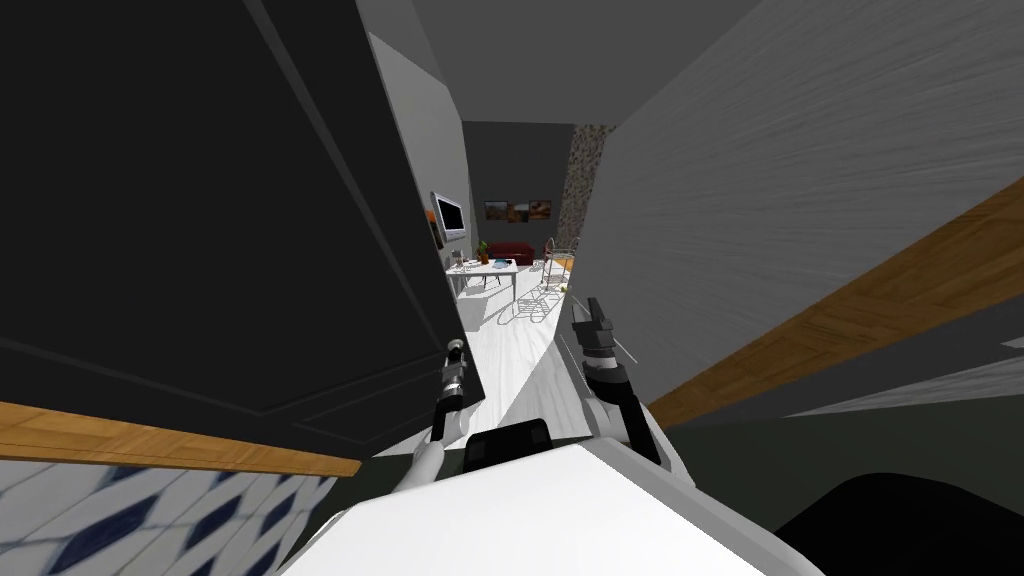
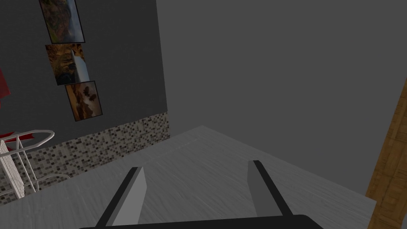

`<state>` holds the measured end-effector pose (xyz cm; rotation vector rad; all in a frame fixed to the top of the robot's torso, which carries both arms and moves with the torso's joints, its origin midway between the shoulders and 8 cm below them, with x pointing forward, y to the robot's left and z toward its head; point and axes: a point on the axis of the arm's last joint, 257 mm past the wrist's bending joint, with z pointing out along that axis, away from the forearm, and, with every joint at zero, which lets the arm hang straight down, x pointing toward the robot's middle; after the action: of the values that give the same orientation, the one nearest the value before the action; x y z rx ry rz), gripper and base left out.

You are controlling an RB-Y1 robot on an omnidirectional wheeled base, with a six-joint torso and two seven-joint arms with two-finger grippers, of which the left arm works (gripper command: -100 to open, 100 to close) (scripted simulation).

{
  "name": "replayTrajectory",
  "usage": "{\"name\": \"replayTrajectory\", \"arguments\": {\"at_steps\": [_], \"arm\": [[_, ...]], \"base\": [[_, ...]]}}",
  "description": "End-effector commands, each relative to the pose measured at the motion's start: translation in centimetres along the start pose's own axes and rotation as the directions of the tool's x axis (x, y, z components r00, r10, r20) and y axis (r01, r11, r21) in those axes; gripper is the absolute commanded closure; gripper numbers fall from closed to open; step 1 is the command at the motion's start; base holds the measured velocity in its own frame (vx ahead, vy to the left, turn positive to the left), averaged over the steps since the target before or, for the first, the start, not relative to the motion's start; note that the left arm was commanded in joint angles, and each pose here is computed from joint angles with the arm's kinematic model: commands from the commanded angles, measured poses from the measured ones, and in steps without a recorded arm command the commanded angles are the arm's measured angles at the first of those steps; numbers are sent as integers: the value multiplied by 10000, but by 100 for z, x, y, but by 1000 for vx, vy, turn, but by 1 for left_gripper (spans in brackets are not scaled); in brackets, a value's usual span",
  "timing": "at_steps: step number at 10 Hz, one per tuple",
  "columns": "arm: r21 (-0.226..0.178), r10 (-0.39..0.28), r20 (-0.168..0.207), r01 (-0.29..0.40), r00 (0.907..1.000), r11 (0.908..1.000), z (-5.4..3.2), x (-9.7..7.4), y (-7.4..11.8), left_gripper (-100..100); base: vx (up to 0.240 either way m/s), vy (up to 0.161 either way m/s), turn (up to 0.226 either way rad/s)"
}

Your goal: Push the door open

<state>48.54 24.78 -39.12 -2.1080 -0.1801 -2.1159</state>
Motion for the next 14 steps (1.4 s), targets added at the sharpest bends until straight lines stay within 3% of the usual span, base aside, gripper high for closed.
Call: {"name": "replayTrajectory", "arguments": {"at_steps": [1,4,12,13,14], "arm": [[49,22,25,-23,10000,10000,-11,-15,-32,100],[-27,83,72,-83,9999,10000,-19,-32,-27,100],[-154,357,-13,-357,9994,9992,-5,-14,-135,100],[-153,419,165,-417,9990,9990,-42,-88,-151,100],[-186,396,-26,-397,9992,9990,-5,-11,-146,100]], "base": [[-18,-4,0],[28,-1,26],[177,-23,119],[64,5,-11],[58,-13,126]]}}
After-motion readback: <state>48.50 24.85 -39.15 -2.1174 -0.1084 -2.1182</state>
